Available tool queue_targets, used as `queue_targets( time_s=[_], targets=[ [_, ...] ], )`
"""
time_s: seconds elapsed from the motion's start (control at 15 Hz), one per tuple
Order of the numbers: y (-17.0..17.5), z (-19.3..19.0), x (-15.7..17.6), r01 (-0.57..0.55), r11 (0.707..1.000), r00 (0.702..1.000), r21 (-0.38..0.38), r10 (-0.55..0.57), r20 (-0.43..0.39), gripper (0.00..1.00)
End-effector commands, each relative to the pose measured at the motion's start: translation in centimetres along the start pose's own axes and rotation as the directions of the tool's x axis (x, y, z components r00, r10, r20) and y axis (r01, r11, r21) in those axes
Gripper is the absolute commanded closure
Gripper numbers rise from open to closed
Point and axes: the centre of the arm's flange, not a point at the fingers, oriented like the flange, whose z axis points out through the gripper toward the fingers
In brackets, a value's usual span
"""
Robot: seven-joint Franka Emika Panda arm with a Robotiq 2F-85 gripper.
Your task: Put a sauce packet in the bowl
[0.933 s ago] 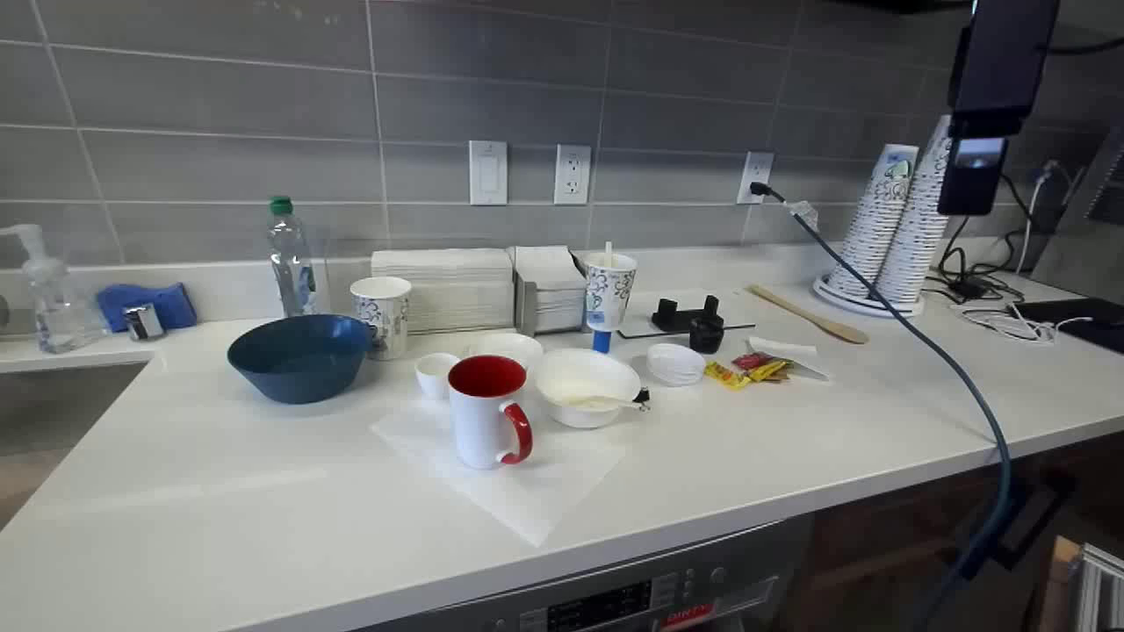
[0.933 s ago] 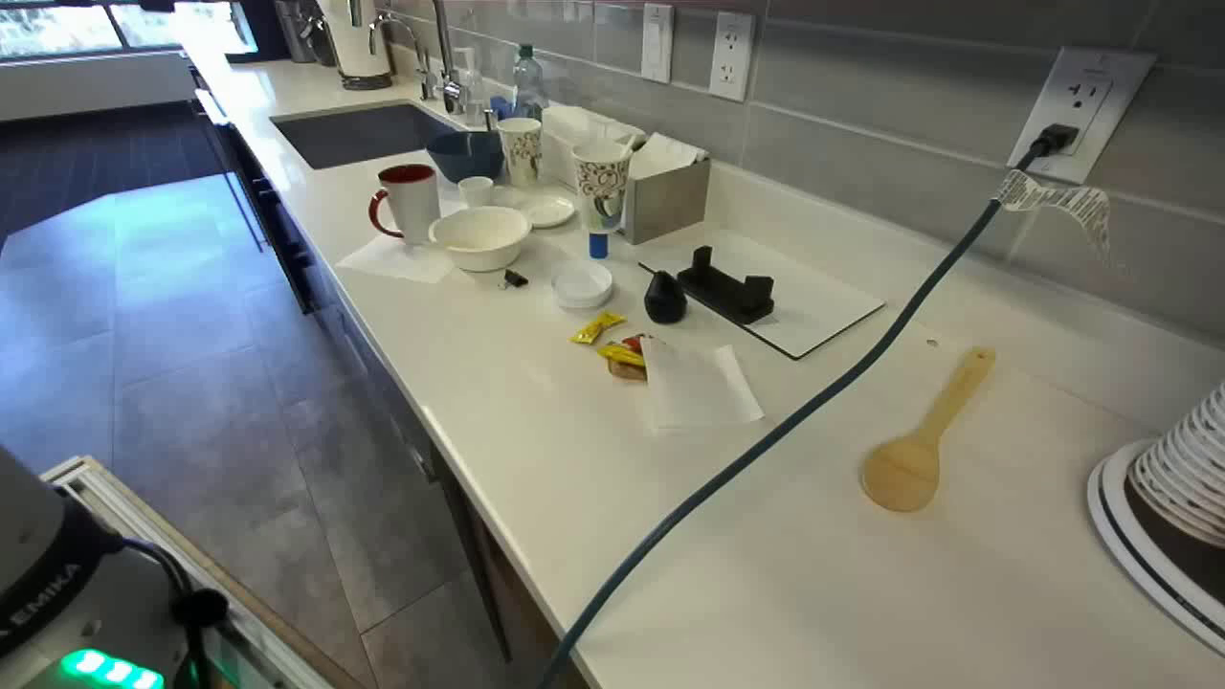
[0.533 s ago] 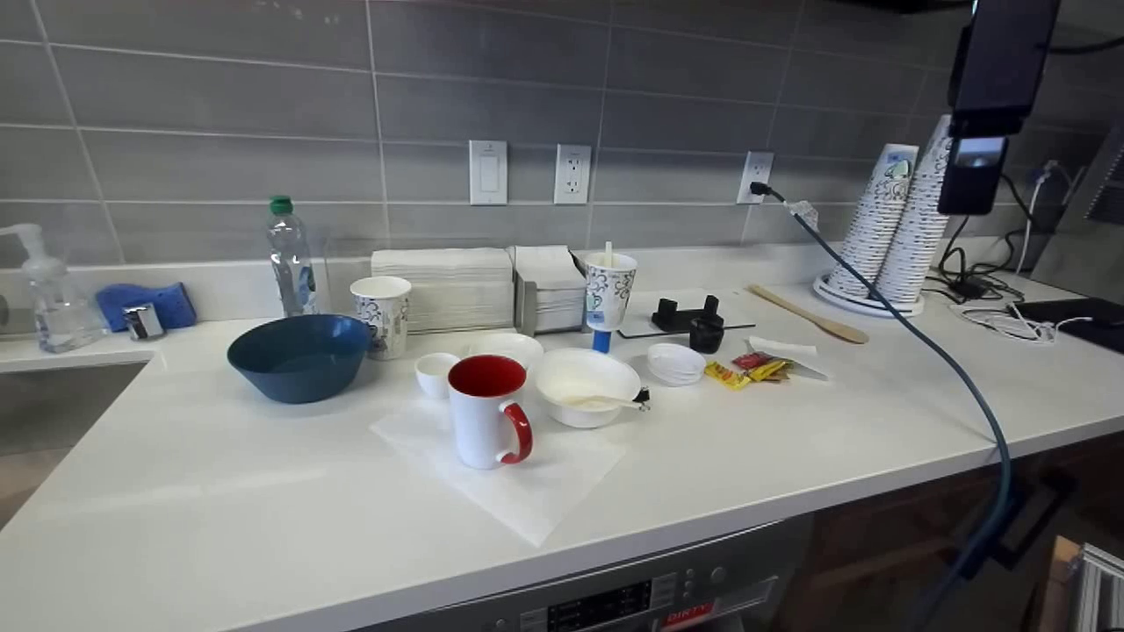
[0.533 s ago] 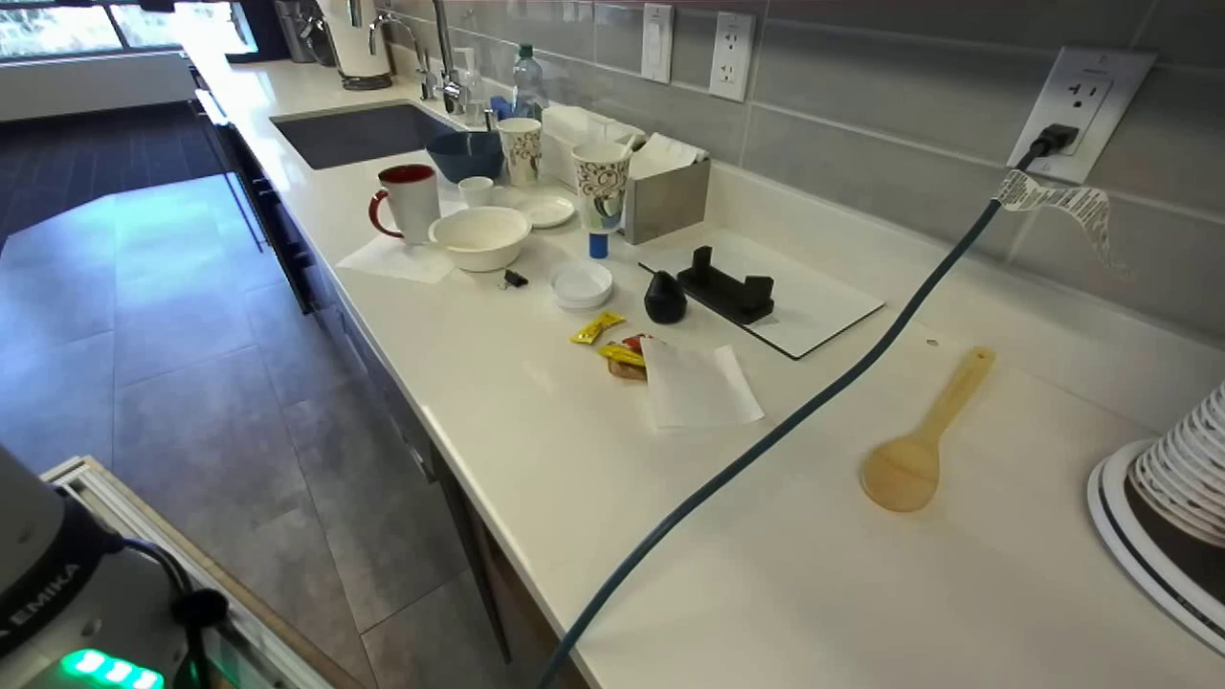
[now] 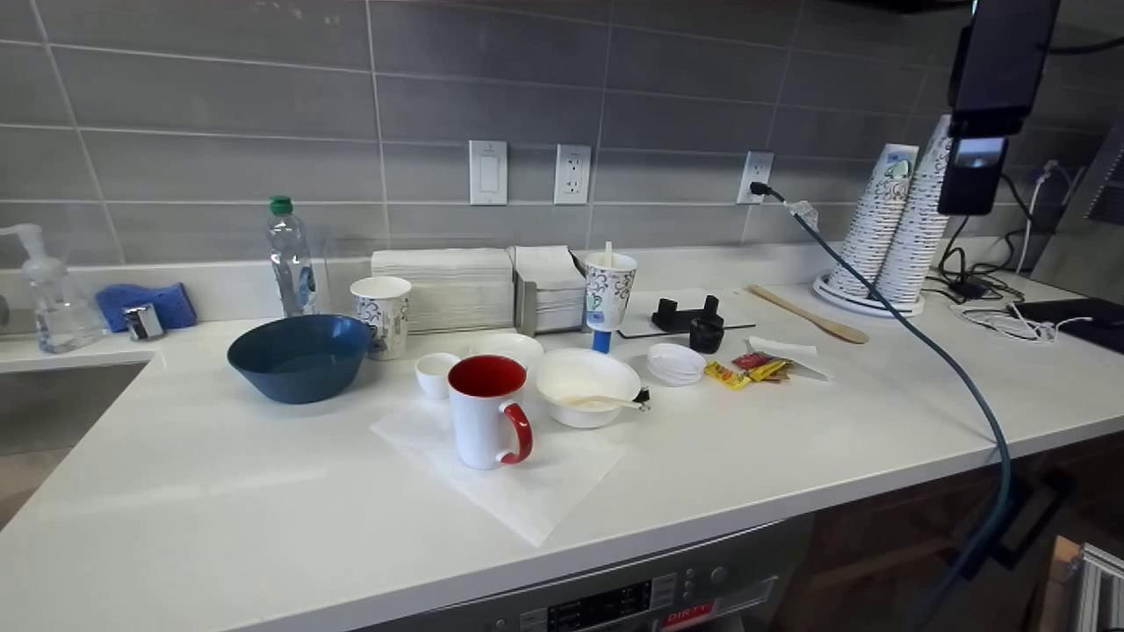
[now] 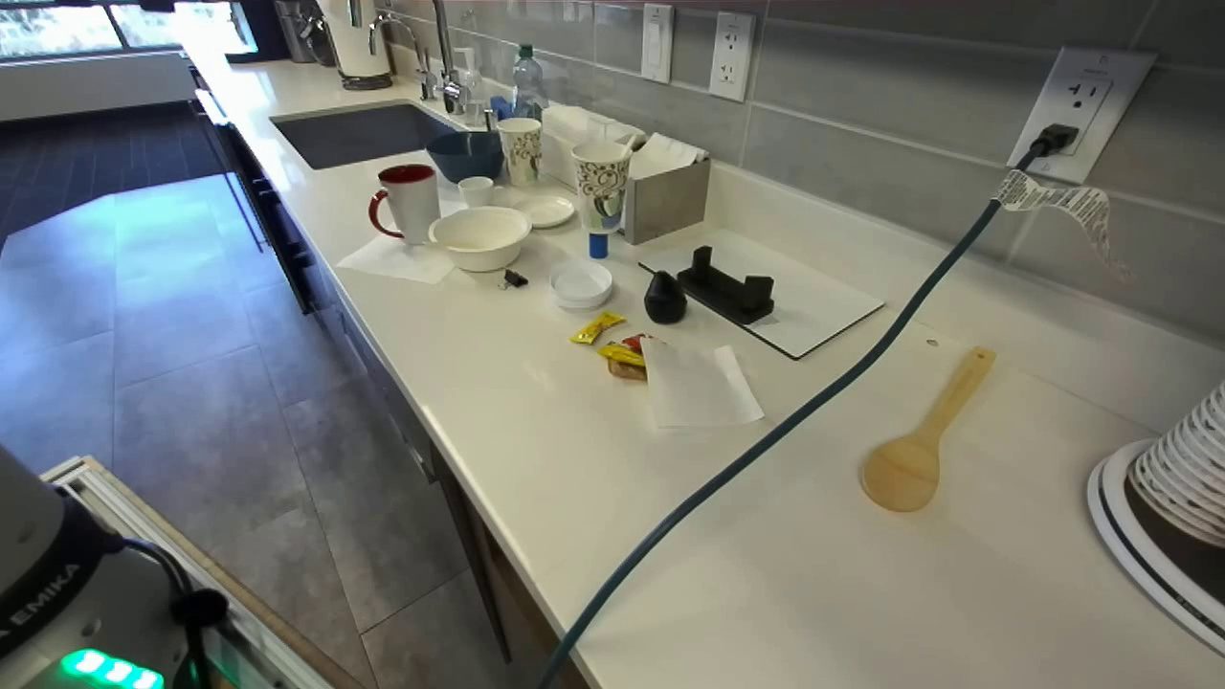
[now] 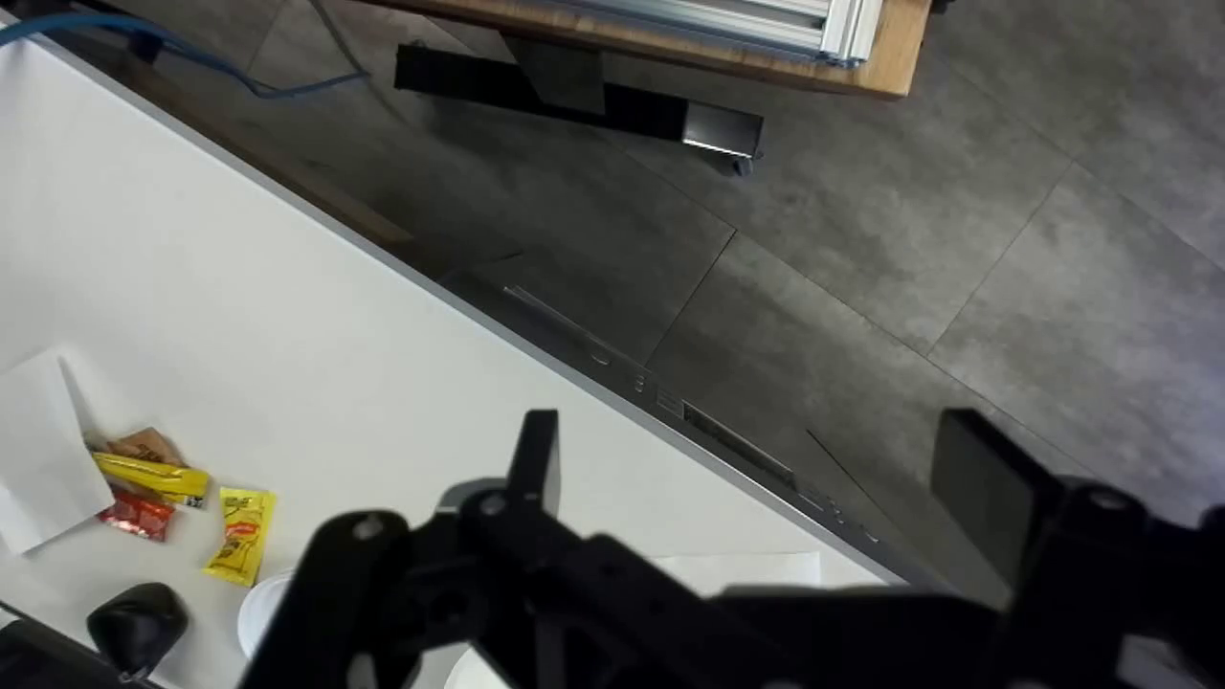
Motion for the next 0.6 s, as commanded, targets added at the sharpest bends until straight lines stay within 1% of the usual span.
queue_targets(
  time_s=[0.0,0.2,0.27,0.33,0.4,0.53],
  targets=[
    [0.9,-0.2,0.3,0.025,0.999,0.999,0.027,-0.026,0.039,0.0],
    [4.4,-0.4,1.5,0.057,0.998,0.997,0.021,-0.058,0.053,0.0],
    [5.8,-0.4,2.1,0.052,0.998,0.998,0.026,-0.053,0.041,0.0],
    [7.1,-0.2,2.4,0.054,0.998,0.996,0.039,-0.056,0.066,0.0],
    [8.6,0.1,2.9,0.044,0.999,0.998,0.02,-0.044,0.045,0.0],
    [11.9,1.1,3.5,0.019,1.0,0.999,-0.023,-0.018,0.039,0.0]
  ],
)
